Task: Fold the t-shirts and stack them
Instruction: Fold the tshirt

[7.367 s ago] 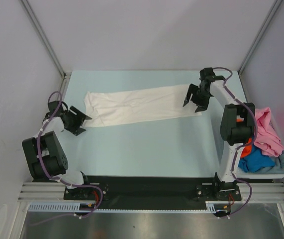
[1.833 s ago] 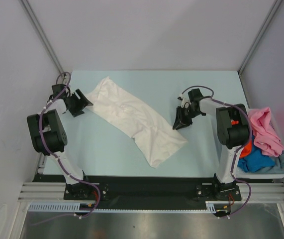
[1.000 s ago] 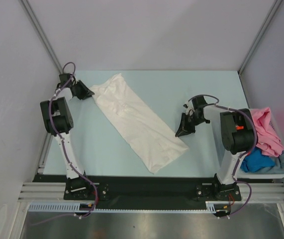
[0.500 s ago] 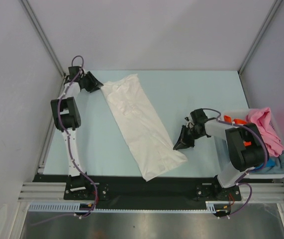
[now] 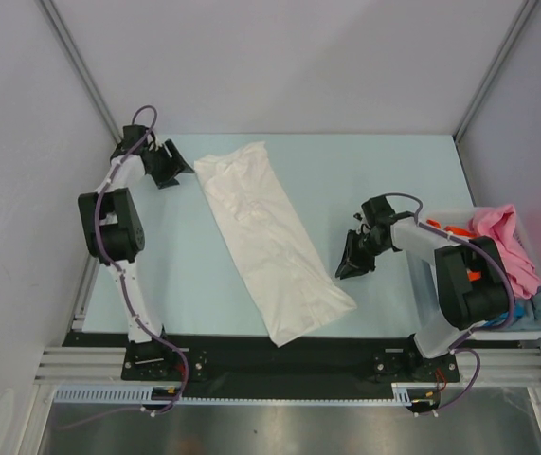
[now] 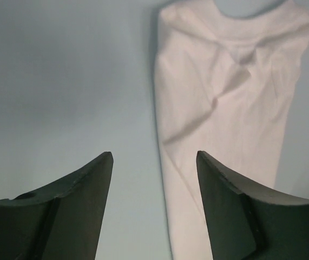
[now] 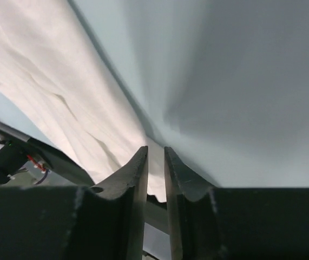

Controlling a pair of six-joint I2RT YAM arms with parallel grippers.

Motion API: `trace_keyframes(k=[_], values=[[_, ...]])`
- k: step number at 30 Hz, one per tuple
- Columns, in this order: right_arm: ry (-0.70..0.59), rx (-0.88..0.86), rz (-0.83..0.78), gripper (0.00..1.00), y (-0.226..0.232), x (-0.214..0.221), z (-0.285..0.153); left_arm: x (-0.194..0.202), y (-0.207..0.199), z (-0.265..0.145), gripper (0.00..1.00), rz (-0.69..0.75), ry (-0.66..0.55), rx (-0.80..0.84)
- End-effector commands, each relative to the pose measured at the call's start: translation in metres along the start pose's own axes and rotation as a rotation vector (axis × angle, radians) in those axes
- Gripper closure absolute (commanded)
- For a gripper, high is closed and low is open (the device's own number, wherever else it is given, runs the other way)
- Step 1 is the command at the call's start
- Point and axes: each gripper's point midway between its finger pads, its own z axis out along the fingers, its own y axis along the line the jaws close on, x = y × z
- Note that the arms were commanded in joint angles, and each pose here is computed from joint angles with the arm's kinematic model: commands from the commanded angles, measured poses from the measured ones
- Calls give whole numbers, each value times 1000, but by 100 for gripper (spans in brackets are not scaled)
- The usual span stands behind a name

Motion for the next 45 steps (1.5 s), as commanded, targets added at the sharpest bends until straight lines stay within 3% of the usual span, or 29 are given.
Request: trace_keyframes(k=[1,4,5,6,11,15,17,24,29,37,45], values=[[-1,100,-39,76,-17,-1,-15,23,-62,-71,31,144,-58,55],[-19,78,-44,70,-15,3,-19,80,-80,-93,32,169,-16,94],[-29,70,-50,64,-12,3,-20,89,-79,-97,32,168,-18,96],[-56,50,-65,61,-7,-2,-23,121,-79,-93,31,167,39,98],[-215,-103,-165,35,40,-52,-29,143,-86,-116,25,188,31,149],[-300,-167,-216,31,70,-108,-22,143,-91,-127,24,220,19,164],[-280,-168,-217,30,71,-125,-2,145,-94,-133,25,226,21,178],[-339,-257,-329,28,113,-200,35,174,-88,-149,26,197,46,205],[-374,-388,-356,33,152,-238,51,200,-82,-164,27,178,71,226],[-295,-456,-296,49,167,-269,113,228,-68,-177,27,171,88,213],[-299,-500,-231,56,179,-286,132,231,-74,-183,27,183,89,254]])
